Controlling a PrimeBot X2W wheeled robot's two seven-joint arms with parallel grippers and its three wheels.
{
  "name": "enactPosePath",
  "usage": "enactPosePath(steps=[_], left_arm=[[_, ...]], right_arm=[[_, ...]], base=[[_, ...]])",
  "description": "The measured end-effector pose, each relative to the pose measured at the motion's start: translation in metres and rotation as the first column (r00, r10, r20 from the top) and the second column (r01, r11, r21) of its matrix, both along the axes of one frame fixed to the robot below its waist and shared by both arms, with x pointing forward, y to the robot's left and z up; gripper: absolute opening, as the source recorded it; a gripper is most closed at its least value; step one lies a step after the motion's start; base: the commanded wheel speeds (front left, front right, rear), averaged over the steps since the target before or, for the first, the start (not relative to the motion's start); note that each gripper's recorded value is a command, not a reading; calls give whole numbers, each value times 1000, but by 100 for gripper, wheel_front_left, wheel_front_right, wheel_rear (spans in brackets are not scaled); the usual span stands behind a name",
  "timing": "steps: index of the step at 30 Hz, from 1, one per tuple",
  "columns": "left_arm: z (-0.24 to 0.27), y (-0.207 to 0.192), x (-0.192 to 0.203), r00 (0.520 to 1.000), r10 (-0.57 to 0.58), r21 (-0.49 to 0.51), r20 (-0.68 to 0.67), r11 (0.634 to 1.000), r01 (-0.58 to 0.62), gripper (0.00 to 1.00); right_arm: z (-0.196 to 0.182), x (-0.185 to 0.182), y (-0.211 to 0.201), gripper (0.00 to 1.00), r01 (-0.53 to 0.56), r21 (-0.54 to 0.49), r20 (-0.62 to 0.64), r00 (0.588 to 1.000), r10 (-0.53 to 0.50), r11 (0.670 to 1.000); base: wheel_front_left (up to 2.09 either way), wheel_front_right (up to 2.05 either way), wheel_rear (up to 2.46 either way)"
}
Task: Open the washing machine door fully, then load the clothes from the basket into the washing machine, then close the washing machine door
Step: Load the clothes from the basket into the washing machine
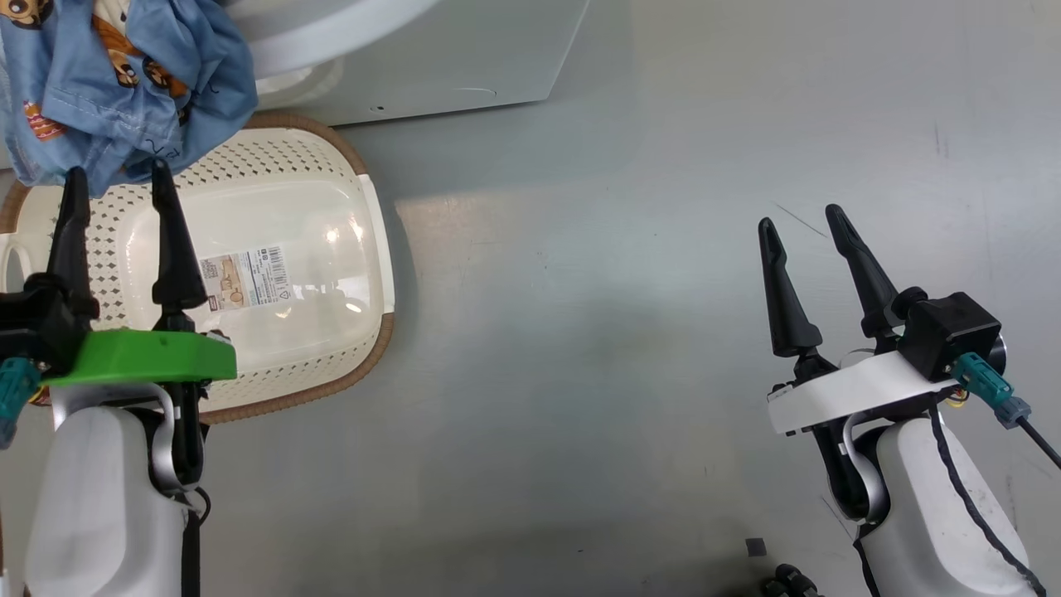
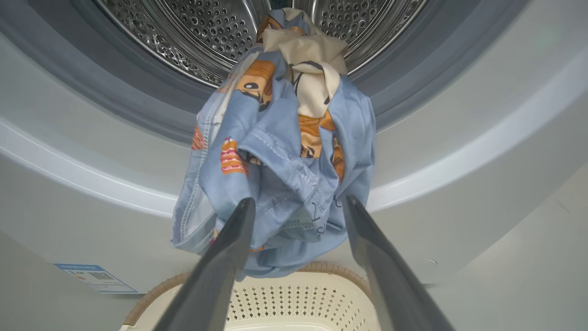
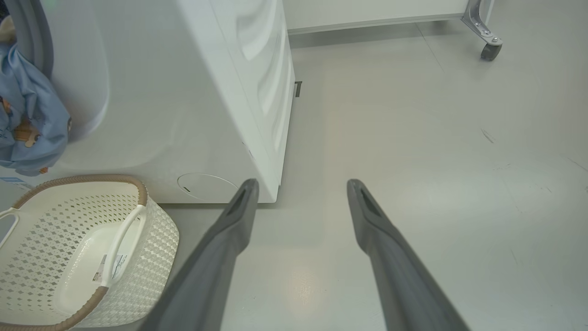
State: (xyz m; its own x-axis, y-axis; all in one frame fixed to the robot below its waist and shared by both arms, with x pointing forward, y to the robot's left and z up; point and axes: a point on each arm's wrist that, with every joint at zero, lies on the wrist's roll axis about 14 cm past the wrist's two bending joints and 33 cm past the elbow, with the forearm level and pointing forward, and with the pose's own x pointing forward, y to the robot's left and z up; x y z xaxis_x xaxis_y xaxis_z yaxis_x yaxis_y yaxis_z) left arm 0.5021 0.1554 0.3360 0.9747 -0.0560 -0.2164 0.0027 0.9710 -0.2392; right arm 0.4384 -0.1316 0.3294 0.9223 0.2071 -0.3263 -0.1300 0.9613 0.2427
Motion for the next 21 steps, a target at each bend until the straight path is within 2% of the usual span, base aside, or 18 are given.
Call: enactPosePath(steps=[21], left_arm=[[-50, -7, 37, 995, 0, -7, -99, 1000, 0, 100]], right_arm=[[-20, 0, -9, 100, 24, -9, -46, 999, -25, 1000]], base=[[0, 0, 0]])
